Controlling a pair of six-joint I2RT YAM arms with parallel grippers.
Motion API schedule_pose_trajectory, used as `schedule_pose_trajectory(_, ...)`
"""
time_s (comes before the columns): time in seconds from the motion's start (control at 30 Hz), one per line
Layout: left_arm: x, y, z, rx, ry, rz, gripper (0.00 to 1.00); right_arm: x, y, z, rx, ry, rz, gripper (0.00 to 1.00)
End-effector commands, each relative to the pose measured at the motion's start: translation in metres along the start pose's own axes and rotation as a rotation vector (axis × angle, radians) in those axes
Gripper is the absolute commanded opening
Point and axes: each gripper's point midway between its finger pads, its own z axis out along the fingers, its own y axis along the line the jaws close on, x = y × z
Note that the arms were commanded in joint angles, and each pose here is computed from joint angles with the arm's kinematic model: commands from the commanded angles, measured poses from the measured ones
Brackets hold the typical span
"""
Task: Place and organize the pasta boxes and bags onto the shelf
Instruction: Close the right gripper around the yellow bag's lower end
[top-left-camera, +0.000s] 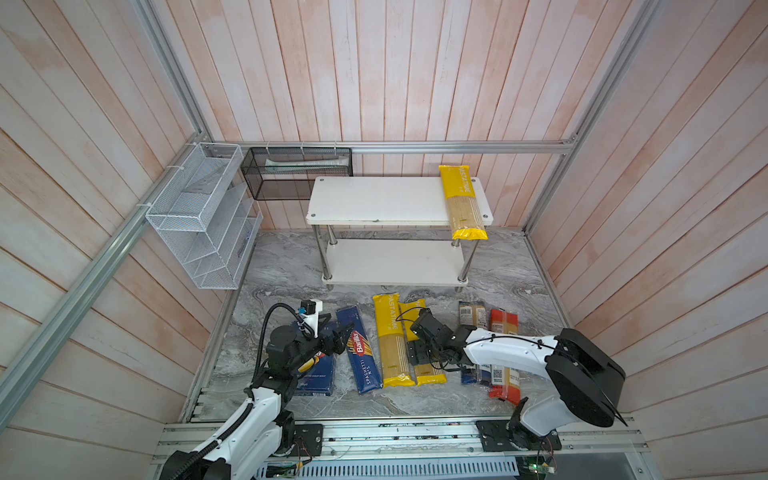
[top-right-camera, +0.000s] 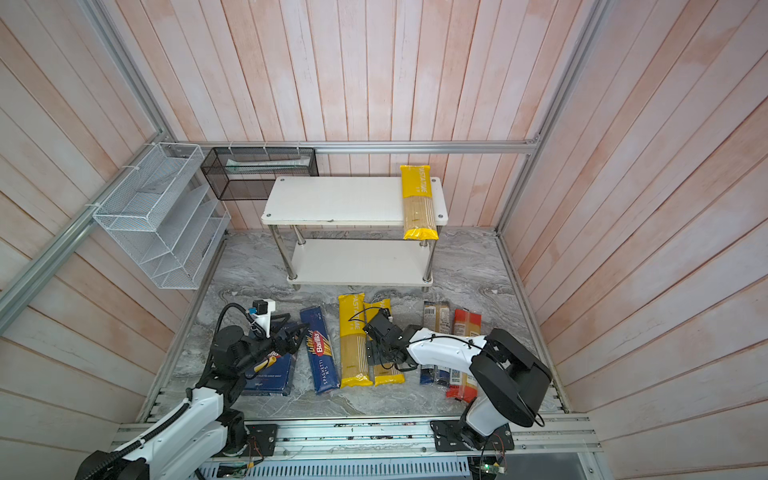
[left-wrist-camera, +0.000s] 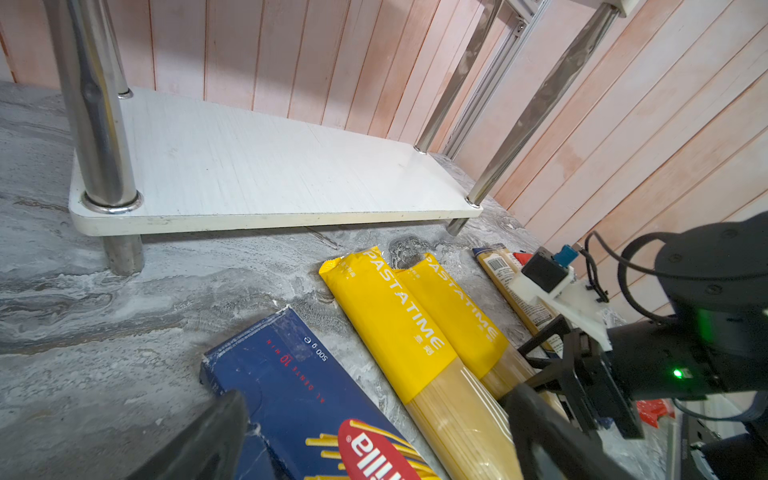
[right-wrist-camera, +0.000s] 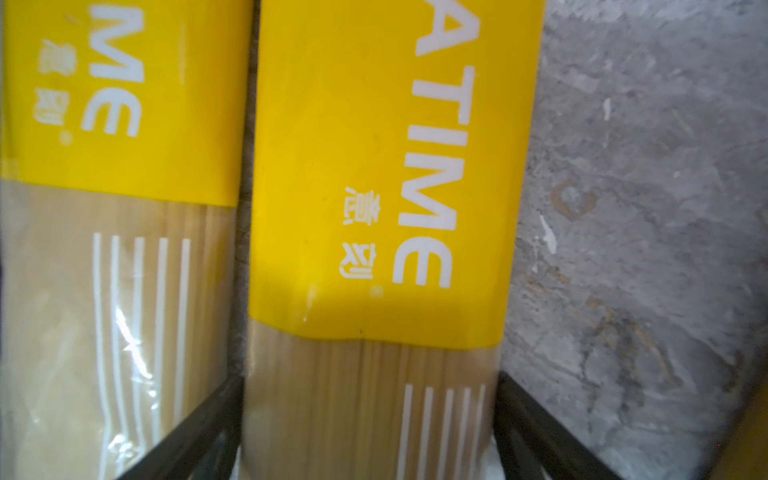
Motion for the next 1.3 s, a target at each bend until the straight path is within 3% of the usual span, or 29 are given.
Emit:
schedule_pose_trajectory(0.0, -0.003, -0.005, -0.002, 0.023, -0.021, 0.016, 1.0, 0.0, -0.008, 0.001, 0.062, 0.006, -0.008, 0.91)
schedule_pose_trajectory(0.93, -0.003, -0.007, -0.003, 0.027, -0.026, 0.024, 1.0, 0.014, -0.026, 0.015, 0.152, 0.024, -0.009, 0.9)
schedule_pose_trajectory(1.27, -0.003, -0.006, -0.003, 0.022, -0.024, 0.023, 1.0, 0.017, -0.026, 0.014, 0.149, 0.022, 0.004, 0.8)
